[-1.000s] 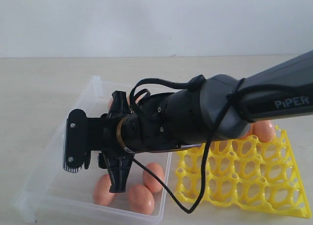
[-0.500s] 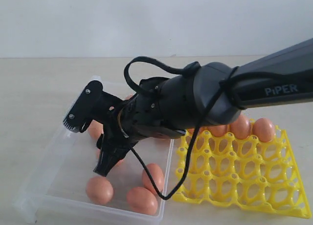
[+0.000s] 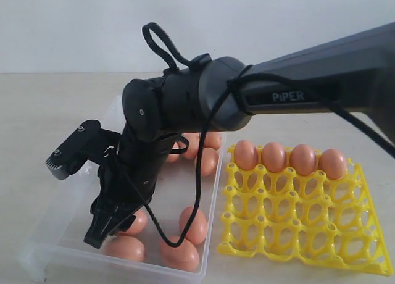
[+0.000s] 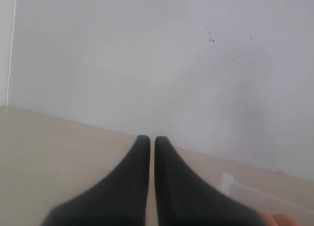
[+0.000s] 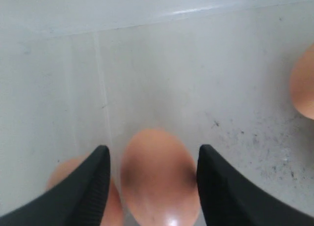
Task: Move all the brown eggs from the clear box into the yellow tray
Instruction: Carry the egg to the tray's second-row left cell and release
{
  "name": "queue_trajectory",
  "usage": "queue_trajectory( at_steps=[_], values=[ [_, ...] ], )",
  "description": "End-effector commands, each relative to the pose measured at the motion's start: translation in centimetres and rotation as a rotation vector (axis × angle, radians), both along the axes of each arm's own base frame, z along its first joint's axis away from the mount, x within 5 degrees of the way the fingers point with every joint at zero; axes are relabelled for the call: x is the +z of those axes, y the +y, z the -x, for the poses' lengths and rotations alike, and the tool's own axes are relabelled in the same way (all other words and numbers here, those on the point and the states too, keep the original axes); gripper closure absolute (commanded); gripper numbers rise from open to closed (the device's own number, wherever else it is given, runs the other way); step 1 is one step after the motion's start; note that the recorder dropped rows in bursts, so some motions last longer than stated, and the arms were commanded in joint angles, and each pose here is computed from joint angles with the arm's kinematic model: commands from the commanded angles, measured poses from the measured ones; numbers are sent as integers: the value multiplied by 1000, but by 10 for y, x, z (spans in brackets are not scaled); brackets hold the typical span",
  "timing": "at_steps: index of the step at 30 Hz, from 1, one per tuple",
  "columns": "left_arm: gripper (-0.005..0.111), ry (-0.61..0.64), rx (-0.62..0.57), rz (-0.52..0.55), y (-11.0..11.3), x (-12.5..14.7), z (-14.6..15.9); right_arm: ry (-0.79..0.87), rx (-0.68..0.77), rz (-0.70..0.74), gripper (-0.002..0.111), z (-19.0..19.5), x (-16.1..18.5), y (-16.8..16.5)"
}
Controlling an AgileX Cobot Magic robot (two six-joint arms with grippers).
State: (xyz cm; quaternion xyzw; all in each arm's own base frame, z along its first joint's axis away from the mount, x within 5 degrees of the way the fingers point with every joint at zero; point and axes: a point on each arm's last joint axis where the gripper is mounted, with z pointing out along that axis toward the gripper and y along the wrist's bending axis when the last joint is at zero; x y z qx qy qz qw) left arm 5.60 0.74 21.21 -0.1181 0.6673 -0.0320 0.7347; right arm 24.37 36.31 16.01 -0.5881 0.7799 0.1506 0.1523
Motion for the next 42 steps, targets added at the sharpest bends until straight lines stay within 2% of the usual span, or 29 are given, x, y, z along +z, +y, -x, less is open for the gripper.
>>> queue_trajectory(
  at_steps=[1, 8, 10, 11, 14, 17, 23, 27, 29, 32, 37, 39, 42],
  values=[
    [103, -5, -3, -5, 0, 1, 0, 21, 19, 38, 61, -4, -10, 4],
    [103, -5, -3, -5, 0, 1, 0, 28, 42, 113, 63, -6, -35, 2],
    [103, -5, -3, -5, 0, 1, 0, 12, 37, 99, 92, -7, -35, 3],
    [103, -5, -3, -5, 0, 1, 0, -26, 24, 65, 107, -10, -30, 5],
    [103, -5, -3, -5, 0, 1, 0, -115, -86, -65, 109, -20, -19, 13],
    [103, -5, -3, -5, 0, 1, 0, -253, -283, -322, 109, -30, -10, 13],
    [103, -5, -3, -5, 0, 1, 0, -497, -454, -678, 109, -12, -10, -35],
    [103, -5, -3, -5, 0, 1, 0, -601, -575, -1056, 109, 23, -4, -92],
    [103, -5, -3, -5, 0, 1, 0, -551, -621, -1035, 109, 32, -9, -108],
    [103, -5, -3, -5, 0, 1, 0, -562, -603, -945, 109, 52, -13, -140],
    [103, -5, -3, -5, 0, 1, 0, -516, -682, -901, 109, 41, -18, -198],
    [103, -5, -3, -5, 0, 1, 0, -403, -653, -942, 109, 29, -20, -221],
    [103, -5, -3, -5, 0, 1, 0, -182, -515, -1009, 109, 5, -15, -242]
  ],
)
